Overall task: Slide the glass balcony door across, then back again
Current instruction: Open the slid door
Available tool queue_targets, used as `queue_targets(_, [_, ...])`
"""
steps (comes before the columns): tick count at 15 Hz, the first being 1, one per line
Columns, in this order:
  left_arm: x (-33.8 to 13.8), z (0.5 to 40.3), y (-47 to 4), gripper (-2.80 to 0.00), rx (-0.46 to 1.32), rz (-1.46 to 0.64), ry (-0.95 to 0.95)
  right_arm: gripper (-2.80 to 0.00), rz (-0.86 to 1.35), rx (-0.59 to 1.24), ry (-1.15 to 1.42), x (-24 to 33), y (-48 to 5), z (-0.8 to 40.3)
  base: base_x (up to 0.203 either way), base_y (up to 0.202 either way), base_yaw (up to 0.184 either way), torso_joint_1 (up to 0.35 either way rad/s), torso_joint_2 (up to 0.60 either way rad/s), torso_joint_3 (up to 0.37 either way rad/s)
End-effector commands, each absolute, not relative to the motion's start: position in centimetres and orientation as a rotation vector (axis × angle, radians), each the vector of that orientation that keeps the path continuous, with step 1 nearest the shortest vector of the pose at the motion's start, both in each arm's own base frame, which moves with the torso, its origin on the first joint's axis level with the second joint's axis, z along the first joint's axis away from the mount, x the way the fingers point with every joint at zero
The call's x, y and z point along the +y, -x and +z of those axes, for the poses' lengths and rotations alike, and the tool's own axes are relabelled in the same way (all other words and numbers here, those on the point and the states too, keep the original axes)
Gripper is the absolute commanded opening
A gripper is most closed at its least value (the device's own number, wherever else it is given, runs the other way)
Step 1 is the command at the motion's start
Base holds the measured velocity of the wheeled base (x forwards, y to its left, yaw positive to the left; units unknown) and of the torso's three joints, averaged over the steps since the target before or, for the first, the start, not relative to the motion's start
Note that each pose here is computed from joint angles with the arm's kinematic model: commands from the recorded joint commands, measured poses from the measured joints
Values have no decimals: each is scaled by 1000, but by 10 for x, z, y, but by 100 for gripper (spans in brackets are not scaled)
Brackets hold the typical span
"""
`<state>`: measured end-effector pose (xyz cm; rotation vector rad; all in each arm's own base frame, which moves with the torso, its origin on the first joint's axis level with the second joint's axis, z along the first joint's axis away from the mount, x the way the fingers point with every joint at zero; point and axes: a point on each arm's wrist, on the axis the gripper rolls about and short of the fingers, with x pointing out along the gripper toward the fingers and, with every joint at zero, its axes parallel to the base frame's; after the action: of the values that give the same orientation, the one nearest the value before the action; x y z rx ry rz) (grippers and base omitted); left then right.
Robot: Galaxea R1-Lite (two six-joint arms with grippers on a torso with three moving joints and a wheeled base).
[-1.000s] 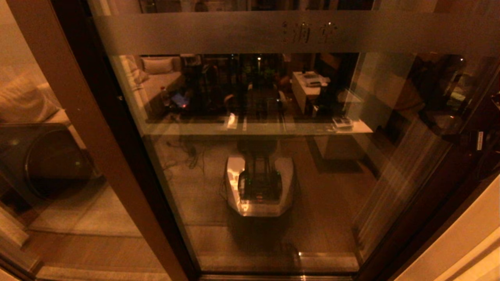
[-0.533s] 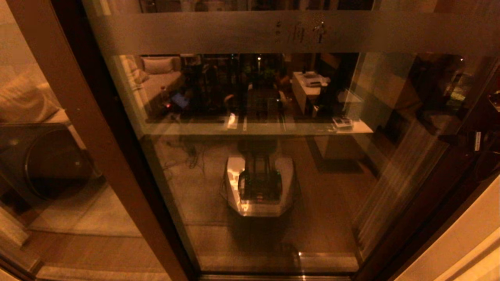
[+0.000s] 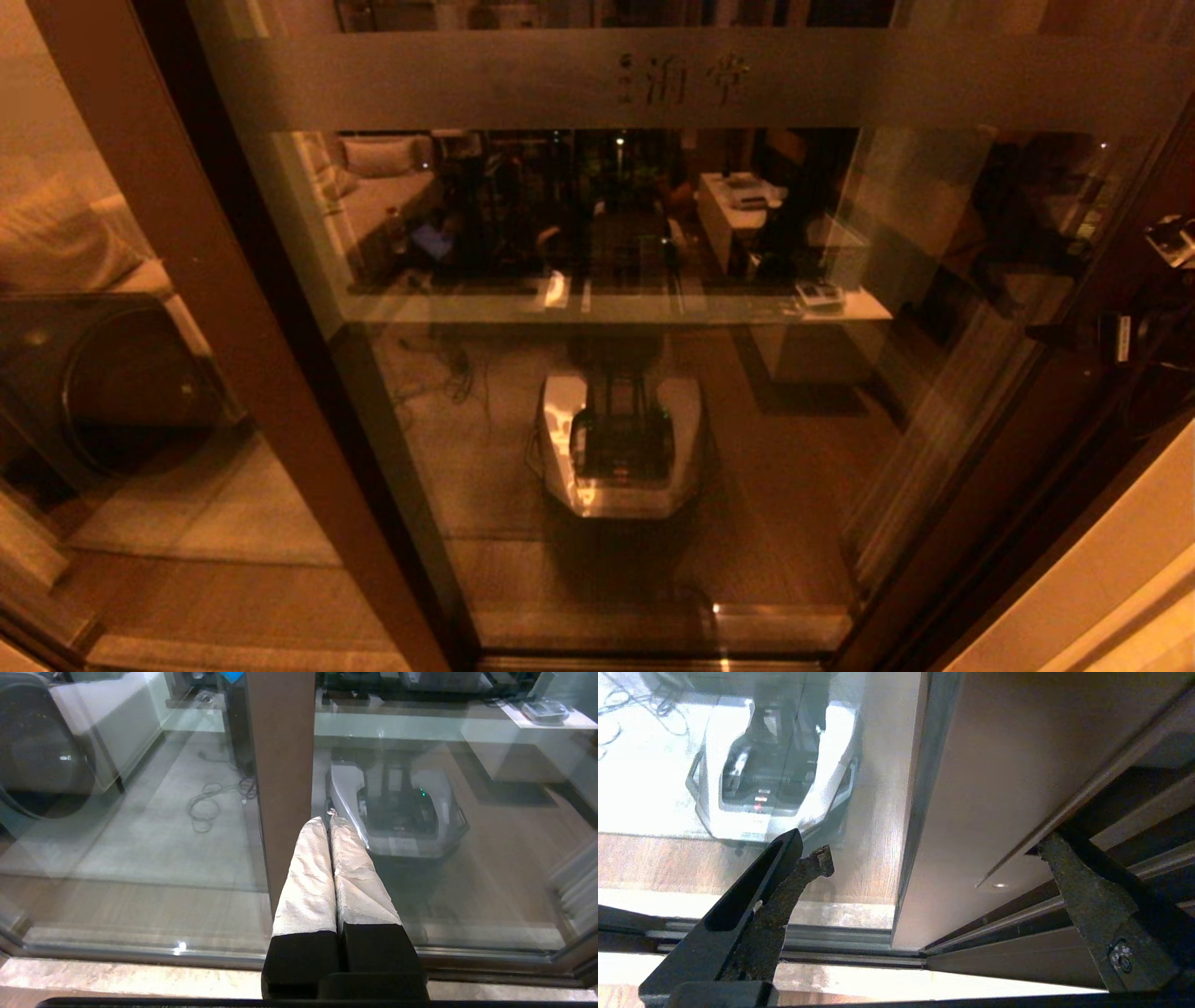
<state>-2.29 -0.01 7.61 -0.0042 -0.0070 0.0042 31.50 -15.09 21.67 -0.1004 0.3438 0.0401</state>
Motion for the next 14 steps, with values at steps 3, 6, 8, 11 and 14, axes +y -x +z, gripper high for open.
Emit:
queue_targets(3, [0,76,23,-280,-6,5,5,0,48,350,102,-144,-308,216,0,0,0,0,0,0])
queue_targets(6, [0,76,23,-280,-6,5,5,0,63,349,104,-135,-301,218,0,0,0,0,0,0])
queue_targets(8, [0,76,23,-280,-7,5,5,0,68,346,106,-133,-302,219,0,0,0,0,0,0])
queue_targets(11, [0,76,23,-280,-6,5,5,0,70,335,112,-131,-303,220,0,0,0,0,0,0])
queue_targets(14, [0,76,23,-280,-7,5,5,0,41,329,117,-136,-298,223,0,0,0,0,0,0])
